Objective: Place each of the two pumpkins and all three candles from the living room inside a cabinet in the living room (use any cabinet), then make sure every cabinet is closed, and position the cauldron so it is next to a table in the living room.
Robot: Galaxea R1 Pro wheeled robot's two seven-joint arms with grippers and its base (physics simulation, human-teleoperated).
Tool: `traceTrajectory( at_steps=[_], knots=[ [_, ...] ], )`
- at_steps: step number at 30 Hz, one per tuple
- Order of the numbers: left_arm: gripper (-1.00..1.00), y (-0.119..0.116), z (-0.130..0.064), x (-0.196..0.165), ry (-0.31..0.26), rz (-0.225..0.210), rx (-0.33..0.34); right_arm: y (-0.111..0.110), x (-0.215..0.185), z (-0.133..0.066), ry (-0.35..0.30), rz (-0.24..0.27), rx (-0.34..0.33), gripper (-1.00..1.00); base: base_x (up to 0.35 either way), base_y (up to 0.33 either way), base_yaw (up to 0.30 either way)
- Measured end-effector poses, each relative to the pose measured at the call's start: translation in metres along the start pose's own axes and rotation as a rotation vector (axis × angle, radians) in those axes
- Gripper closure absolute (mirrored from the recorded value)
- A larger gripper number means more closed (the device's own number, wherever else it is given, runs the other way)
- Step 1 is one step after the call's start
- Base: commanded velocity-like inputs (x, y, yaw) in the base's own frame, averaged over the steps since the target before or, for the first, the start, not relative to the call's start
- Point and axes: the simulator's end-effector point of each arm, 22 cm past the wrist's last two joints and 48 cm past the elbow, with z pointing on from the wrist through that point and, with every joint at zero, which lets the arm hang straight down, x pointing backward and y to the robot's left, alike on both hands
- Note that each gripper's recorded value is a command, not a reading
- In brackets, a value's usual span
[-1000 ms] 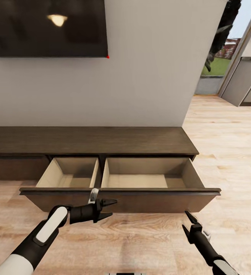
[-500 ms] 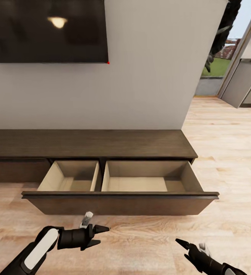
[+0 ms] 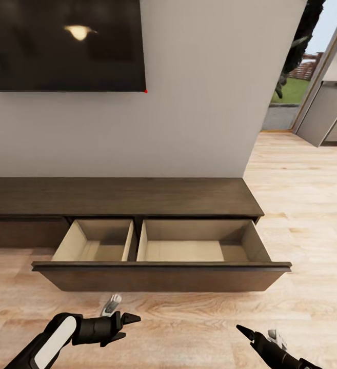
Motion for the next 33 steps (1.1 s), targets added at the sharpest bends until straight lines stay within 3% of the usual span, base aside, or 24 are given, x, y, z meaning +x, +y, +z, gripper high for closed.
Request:
traceTrajectory(
  at_steps=[11, 15, 18, 28, 33],
  knots=[
    [-1.00, -0.002, -0.012, 0.000, -0.013, 0.014, -0.046, 0.015, 0.000, -0.011, 0.009, -0.017, 0.019, -1.00, 0.000, 0.000, 0.000],
    [-1.00, 0.019, -0.017, 0.000, -0.028, 0.029, -0.120, 0.018, -0.001, -0.016, 0.015, -0.150, 0.034, -1.00, 0.000, 0.000, 0.000],
    [-1.00, 0.018, -0.021, 0.000, -0.032, 0.030, -0.132, 0.023, -0.005, -0.020, 0.003, -0.192, 0.031, -1.00, 0.000, 0.000, 0.050],
    [-1.00, 0.003, -0.034, -0.001, -0.037, 0.034, -0.139, 0.037, -0.011, -0.032, 0.003, -0.210, 0.046, -1.00, -0.007, 0.000, 0.243],
    [-1.00, -0.003, -0.041, -0.006, -0.054, 0.039, -0.145, 0.031, -0.017, -0.037, -0.010, -0.224, 0.114, -1.00, -0.206, 0.000, 0.287]
  ],
)
